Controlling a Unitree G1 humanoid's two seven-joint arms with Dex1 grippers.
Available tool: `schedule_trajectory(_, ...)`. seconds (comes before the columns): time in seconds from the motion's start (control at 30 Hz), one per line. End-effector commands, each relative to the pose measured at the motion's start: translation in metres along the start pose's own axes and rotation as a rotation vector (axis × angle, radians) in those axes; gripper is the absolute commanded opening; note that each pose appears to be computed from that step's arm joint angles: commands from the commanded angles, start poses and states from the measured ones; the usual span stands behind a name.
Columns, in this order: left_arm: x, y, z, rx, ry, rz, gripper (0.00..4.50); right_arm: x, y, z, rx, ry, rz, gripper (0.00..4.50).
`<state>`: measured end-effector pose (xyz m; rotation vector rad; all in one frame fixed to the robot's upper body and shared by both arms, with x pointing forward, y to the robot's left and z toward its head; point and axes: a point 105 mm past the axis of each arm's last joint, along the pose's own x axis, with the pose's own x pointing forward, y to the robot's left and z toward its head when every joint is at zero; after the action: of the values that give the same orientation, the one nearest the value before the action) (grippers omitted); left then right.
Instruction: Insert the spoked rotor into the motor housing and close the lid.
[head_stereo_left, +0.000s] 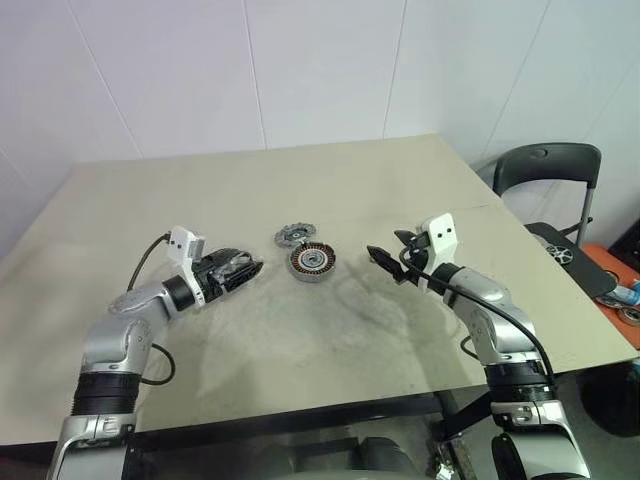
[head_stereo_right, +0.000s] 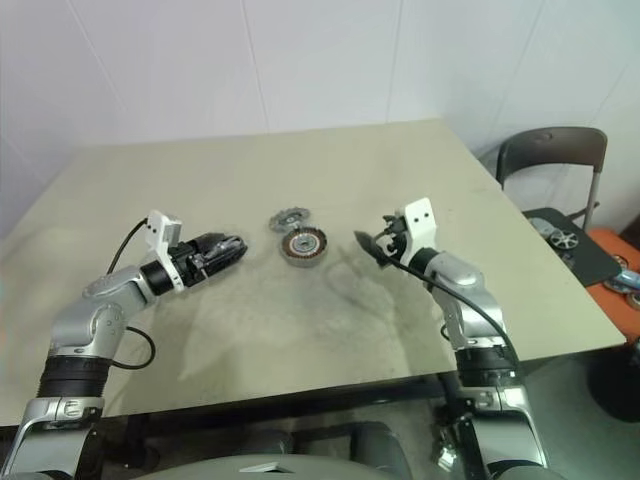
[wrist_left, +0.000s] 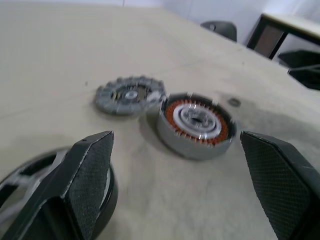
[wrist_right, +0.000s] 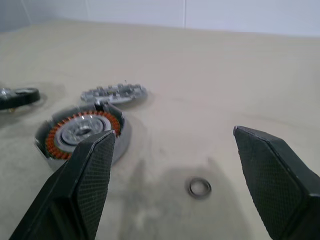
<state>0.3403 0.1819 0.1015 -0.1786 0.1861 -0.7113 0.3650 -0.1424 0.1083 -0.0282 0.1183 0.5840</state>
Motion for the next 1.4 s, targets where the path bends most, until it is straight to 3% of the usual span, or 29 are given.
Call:
schedule_trajectory(0.03, 0.005, -0.003, 0.018, 0.045, -0.060, -0.014, 4.29, 0.004, 0.005, 0.023, -0.023, -0.066, 0.020, 3.95)
schedule_trajectory(0.37, 0.002, 0.005, 0.028, 0.065, -0.096, 0.042, 4.29, 0.028, 0.013, 0.040, -0.030, -0.078, 0.080, 3.95)
schedule_trajectory(0.47, 0.002, 0.003, 0.024, 0.063, -0.093, 0.044, 4.29, 0.044, 0.056, 0.043, -0.254, -0.028, 0.303, 3.95)
schedule_trajectory(0.57, 0.002, 0.002, 0.025, 0.058, -0.100, 0.046, 4.29, 0.055, 0.098, 0.062, -0.388, -0.034, 0.567, 3.95)
schedule_trajectory(0.8, -0.011, 0.001, 0.024, 0.060, -0.116, 0.095, 4.29, 0.066, 0.101, 0.082, -0.619, 0.050, 0.803, 3.95)
schedule_trajectory(1.03, -0.030, -0.001, 0.019, 0.050, -0.121, 0.158, 4.29, 0.064, 0.089, 0.050, -0.794, 0.267, 0.980, 3.95)
schedule_trajectory(1.4, -0.045, -0.009, 0.013, 0.030, -0.132, 0.217, 4.29, 0.086, 0.087, 0.020, -0.912, 0.355, 0.886, 3.95)
